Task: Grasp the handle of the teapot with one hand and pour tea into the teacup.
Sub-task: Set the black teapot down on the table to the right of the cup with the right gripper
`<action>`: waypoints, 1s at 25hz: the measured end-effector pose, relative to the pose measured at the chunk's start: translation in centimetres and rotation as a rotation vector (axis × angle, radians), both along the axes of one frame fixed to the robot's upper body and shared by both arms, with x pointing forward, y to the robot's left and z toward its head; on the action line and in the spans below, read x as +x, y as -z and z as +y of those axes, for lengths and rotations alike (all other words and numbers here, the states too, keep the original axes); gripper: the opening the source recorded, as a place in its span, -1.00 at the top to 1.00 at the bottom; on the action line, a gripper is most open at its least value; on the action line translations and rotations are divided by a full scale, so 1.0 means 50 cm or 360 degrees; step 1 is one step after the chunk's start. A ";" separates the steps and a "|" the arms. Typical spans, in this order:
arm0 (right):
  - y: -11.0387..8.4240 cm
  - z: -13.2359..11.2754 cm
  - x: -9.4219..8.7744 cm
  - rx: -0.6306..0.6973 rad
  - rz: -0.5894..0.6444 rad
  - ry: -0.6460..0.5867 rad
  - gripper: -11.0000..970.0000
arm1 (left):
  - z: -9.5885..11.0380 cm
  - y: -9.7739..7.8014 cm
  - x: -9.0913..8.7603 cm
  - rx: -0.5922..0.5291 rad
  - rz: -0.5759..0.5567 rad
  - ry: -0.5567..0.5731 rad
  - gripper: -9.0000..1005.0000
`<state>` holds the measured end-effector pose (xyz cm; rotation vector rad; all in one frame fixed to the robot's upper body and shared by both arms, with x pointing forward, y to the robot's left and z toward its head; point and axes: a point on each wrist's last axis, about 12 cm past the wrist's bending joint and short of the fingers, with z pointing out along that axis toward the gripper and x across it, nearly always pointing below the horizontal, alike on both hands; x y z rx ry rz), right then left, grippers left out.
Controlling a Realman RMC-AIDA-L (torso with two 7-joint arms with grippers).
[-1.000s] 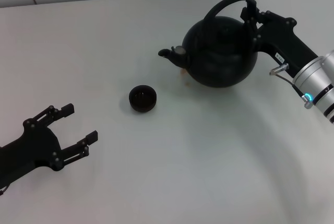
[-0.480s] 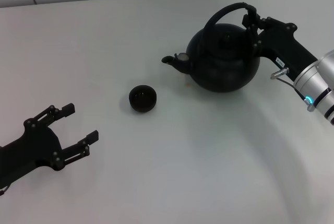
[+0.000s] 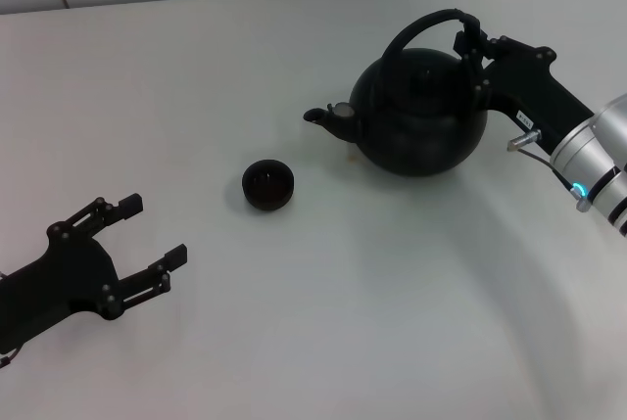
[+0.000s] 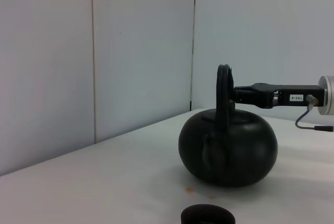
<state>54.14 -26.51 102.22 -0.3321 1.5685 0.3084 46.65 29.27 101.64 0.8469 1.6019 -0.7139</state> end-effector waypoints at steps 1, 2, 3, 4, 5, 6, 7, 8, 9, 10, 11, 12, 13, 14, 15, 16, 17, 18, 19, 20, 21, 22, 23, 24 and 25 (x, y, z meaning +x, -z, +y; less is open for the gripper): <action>0.000 0.000 0.000 0.0003 0.0002 0.0000 0.76 | 0.000 0.000 0.000 0.0000 0.0000 0.0000 -0.66; 0.000 -0.001 0.000 0.0009 0.0003 0.0002 0.76 | 0.000 0.000 0.000 -0.0001 0.0001 0.0000 -0.66; 0.000 -0.001 0.000 0.0013 0.0003 0.0006 0.76 | 0.000 0.000 0.000 -0.0001 0.0001 0.0000 -0.66; -0.001 -0.001 0.000 0.0016 0.0002 0.0009 0.73 | 0.000 0.000 0.000 -0.0002 0.0002 0.0000 -0.66; -0.001 -0.001 0.001 0.0018 0.0002 0.0012 0.69 | -0.001 0.000 0.000 -0.0002 0.0002 0.0000 -0.66; -0.001 -0.001 0.001 0.0019 0.0002 0.0013 0.66 | -0.001 0.000 0.000 -0.0002 0.0002 0.0000 -0.66; 0.000 -0.001 0.000 0.0018 0.0002 0.0011 0.62 | -0.001 0.000 0.000 -0.0002 0.0002 0.0000 -0.66; 0.000 -0.001 0.000 0.0018 0.0002 0.0011 0.59 | -0.001 0.000 0.000 -0.0002 0.0002 0.0000 -0.66; 0.000 -0.001 0.000 0.0017 0.0002 0.0009 0.55 | -0.001 0.000 0.000 -0.0003 0.0002 0.0000 -0.66; 0.000 -0.001 0.000 0.0016 0.0001 0.0007 0.52 | -0.001 0.000 0.000 -0.0003 0.0003 -0.0001 -0.66; 0.000 0.000 -0.001 0.0014 -0.0002 0.0005 0.48 | 0.000 0.000 0.000 -0.0003 0.0002 -0.0001 -0.66; 0.000 0.000 -0.002 0.0012 -0.0004 0.0003 0.45 | 0.000 0.000 0.000 -0.0004 0.0002 -0.0002 -0.66; 0.000 0.000 -0.002 0.0011 -0.0005 0.0001 0.41 | 0.000 0.000 0.000 -0.0004 0.0002 -0.0003 -0.66; 0.000 0.000 -0.002 0.0010 -0.0005 0.0000 0.38 | 0.000 0.000 0.000 -0.0004 0.0002 -0.0003 -0.66; 0.000 -0.001 -0.003 0.0009 -0.0005 0.0001 0.33 | 0.000 0.000 0.000 -0.0004 0.0002 -0.0003 -0.66; 0.001 -0.001 -0.004 0.0009 -0.0004 0.0001 0.29 | 0.000 0.000 0.000 -0.0005 0.0002 -0.0003 -0.66; 0.001 -0.002 -0.004 0.0009 -0.0004 0.0002 0.24 | 0.000 0.000 0.000 -0.0005 0.0002 -0.0003 -0.66; 0.001 -0.002 -0.004 0.0010 -0.0004 0.0006 0.20 | 0.000 0.000 0.000 -0.0005 0.0002 -0.0003 -0.66; 0.001 -0.003 -0.004 0.0013 -0.0004 0.0011 0.15 | 0.000 0.000 0.000 -0.0005 0.0002 -0.0004 -0.66; 0.001 -0.004 -0.005 0.0016 -0.0004 0.0016 0.10 | 0.000 0.000 0.000 -0.0005 0.0002 -0.0004 -0.66; 0.001 -0.004 -0.005 0.0017 -0.0004 0.0017 0.05 | 0.000 0.000 0.000 -0.0005 0.0002 -0.0004 -0.66; 0.001 -0.004 -0.006 0.0018 -0.0004 0.0019 0.00 | 0.000 0.000 0.000 -0.0005 0.0001 -0.0004 -0.66; 0.001 -0.004 -0.006 0.0019 -0.0004 0.0019 -0.04 | 0.000 0.000 0.000 -0.0006 0.0001 -0.0004 -0.66; 0.001 -0.004 -0.006 0.0019 -0.0005 0.0018 -0.09 | 0.000 0.000 0.000 -0.0006 0.0001 -0.0004 -0.66; 0.001 -0.004 -0.006 0.0019 -0.0005 0.0017 -0.14 | 0.000 0.000 0.000 -0.0006 0.0001 -0.0004 -0.66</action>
